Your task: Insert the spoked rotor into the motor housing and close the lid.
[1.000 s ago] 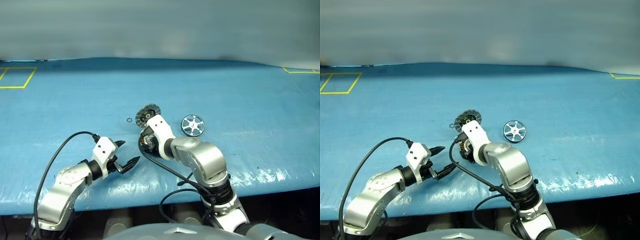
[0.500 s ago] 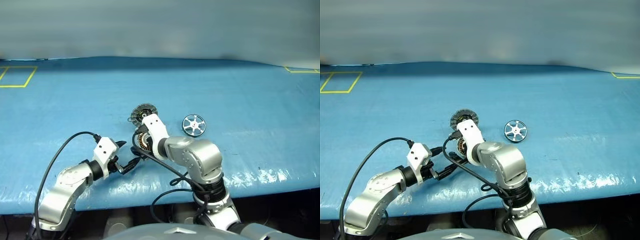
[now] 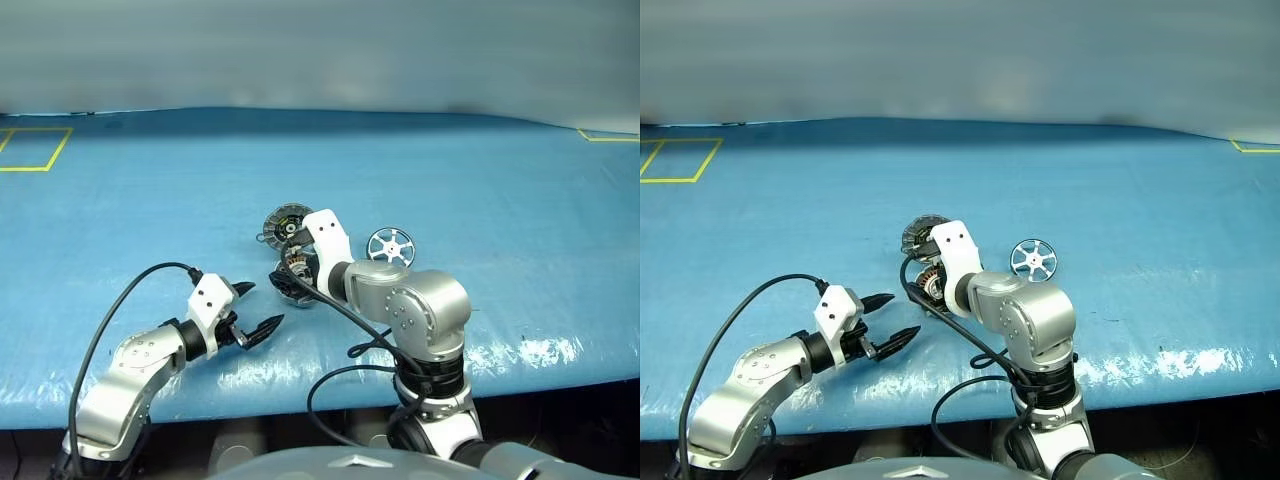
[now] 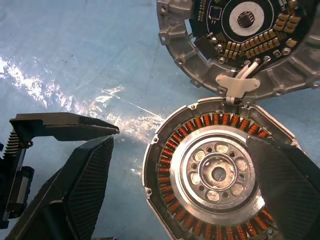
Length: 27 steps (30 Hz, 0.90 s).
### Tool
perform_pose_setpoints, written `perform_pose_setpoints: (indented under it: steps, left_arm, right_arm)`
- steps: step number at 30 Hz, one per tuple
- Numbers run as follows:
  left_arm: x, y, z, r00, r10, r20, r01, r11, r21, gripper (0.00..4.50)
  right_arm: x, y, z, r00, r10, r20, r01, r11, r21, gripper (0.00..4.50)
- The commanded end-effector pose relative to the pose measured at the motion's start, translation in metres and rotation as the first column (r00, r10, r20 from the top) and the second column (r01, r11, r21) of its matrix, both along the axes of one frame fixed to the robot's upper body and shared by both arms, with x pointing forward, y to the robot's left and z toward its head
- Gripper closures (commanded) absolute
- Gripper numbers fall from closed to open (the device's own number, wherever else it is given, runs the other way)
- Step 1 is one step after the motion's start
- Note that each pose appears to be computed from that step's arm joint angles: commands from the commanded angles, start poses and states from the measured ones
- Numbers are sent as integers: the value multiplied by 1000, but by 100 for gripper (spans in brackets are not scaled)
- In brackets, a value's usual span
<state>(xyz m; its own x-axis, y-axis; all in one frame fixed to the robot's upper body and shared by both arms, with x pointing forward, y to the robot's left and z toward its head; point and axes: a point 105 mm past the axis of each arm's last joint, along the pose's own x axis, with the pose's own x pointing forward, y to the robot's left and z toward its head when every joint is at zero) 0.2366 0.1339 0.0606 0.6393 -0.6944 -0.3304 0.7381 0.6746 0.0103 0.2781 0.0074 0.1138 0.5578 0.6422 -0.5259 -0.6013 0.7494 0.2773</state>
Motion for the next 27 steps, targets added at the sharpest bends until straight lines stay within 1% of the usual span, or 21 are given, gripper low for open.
perform_pose_setpoints:
  steps: [1,4,7,9,11,15,17,19,21,24,27]
  left_arm:
    - [0,-3,10,999,-29,33,30,1000,-8,0]
    - [3,3,12,998,-7,59,6,1000,17,0]
    - [12,15,19,984,57,166,-64,997,38,0]
    - [17,22,22,974,85,211,-95,995,37,0]
    - [19,29,24,967,111,230,-118,993,17,0]
    - [27,48,20,966,131,223,-142,989,36,0]
    - [32,55,22,967,136,217,-140,990,6,0]
    - [42,64,26,966,146,215,-147,989,-10,0]
    - [56,72,30,964,169,207,-166,986,-29,0]
    - [74,76,32,965,182,191,-176,983,-49,0]
    - [88,74,31,969,180,167,-171,983,-69,0]
  right_arm:
    - [-10,30,45,991,92,96,-107,982,155,2]
    - [-17,24,51,976,170,136,-192,967,167,2]
    - [-20,11,58,933,211,291,-263,952,153,2]
    - [-26,1,56,902,245,356,-322,930,177,2]
    - [-30,-9,46,868,284,408,-357,927,114,2]
    - [-29,-34,18,845,249,474,-305,951,45,2]
    - [-29,-40,8,843,229,487,-281,959,37,2]
    - [-32,-44,-2,835,224,502,-275,961,29,2]
    - [-32,-49,-8,814,205,544,-245,969,2,2]
    - [-30,-54,-15,755,215,620,-216,974,-75,2]
    - [-24,-60,-15,758,102,645,-128,992,-6,2]
